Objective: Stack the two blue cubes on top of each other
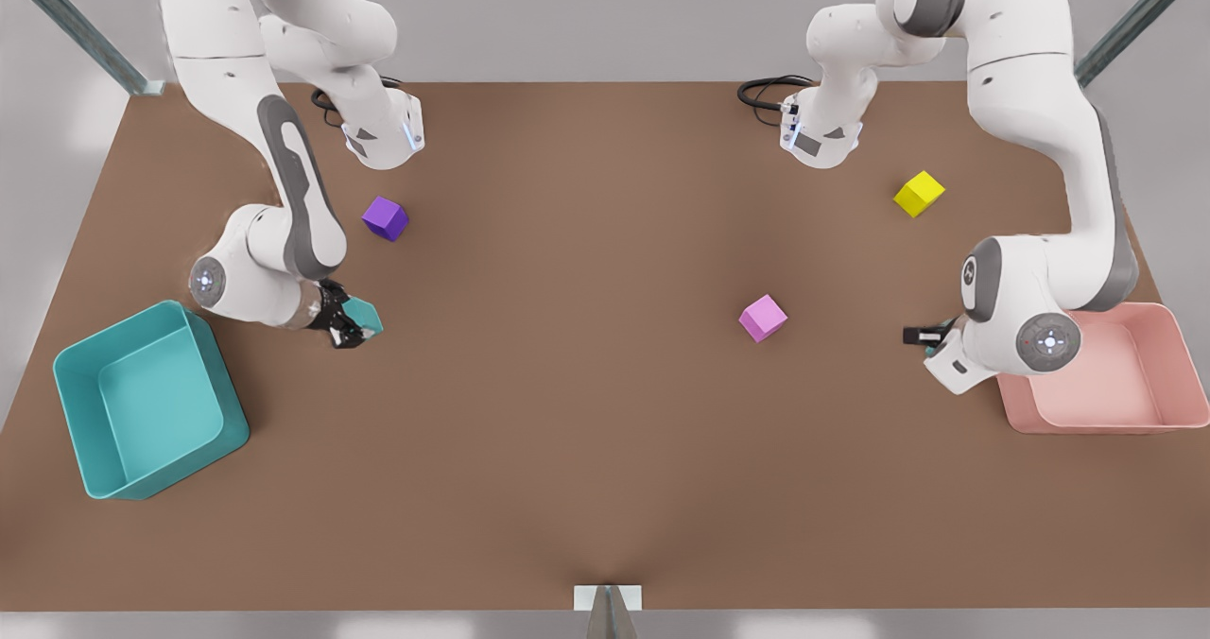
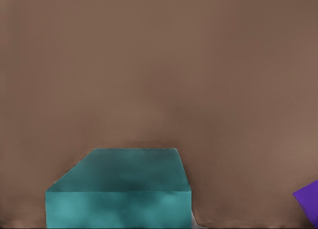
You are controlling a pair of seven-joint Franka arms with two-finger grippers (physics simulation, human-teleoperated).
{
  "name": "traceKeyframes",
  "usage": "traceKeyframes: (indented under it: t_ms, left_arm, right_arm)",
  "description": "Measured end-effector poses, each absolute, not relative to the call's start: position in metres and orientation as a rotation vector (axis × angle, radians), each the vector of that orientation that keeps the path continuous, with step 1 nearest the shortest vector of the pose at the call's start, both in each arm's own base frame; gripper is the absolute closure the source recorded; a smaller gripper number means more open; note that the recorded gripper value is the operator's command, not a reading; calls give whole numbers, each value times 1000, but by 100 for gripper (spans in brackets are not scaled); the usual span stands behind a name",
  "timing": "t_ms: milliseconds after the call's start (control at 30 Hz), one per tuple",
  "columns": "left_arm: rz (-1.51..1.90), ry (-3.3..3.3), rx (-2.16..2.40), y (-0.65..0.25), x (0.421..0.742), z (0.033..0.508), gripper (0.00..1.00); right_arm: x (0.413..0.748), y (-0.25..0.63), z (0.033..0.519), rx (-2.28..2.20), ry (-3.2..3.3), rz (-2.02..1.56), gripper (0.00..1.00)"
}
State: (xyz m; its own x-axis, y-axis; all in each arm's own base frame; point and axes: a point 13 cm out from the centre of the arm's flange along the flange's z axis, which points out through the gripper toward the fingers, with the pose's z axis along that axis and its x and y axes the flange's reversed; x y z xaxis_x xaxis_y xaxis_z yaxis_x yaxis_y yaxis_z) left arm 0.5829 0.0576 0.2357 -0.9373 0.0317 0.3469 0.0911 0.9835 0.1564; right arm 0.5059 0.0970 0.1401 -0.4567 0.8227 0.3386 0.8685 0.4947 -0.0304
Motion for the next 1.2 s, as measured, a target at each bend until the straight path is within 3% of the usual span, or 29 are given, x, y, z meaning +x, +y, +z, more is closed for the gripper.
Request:
traceKeyframes:
  t_ms: [167, 300, 567, 633, 667, 800, 933, 1067, 1200]
  left_arm:
    - [-232, -2836, -179, 110, 603, 195, 0]
    - [-206, -2853, -310, 140, 605, 183, 0]
    - [-115, -2807, -606, 160, 549, 133, 0]
    - [-111, -2810, -671, 165, 546, 124, 0]
    - [-113, -2814, -706, 167, 548, 122, 0]
    - [-122, -2812, -829, 170, 556, 108, 0]
    - [-108, -2788, -906, 175, 555, 90, 0]
    - [-69, -2786, -935, 176, 550, 80, 0]
    - [-42, -2765, -966, 179, 545, 67, 0]
  right_arm:
    - [515, 315, 113, -1249, -2533, -290, 29]
    - [524, 411, 95, -1298, -2573, -373, 29]
    - [565, 497, 83, -1530, -2524, -557, 29]
    - [567, 508, 76, -1582, -2499, -575, 0]
    - [569, 512, 75, -1608, -2486, -585, 0]
    - [576, 516, 81, -1710, -2418, -618, 0]
    - [619, 490, 161, -1830, -2311, -728, 0]
    - [707, 356, 224, -1914, -2315, -572, 0]
    - [706, 194, 197, -1856, -2329, -105, 0]
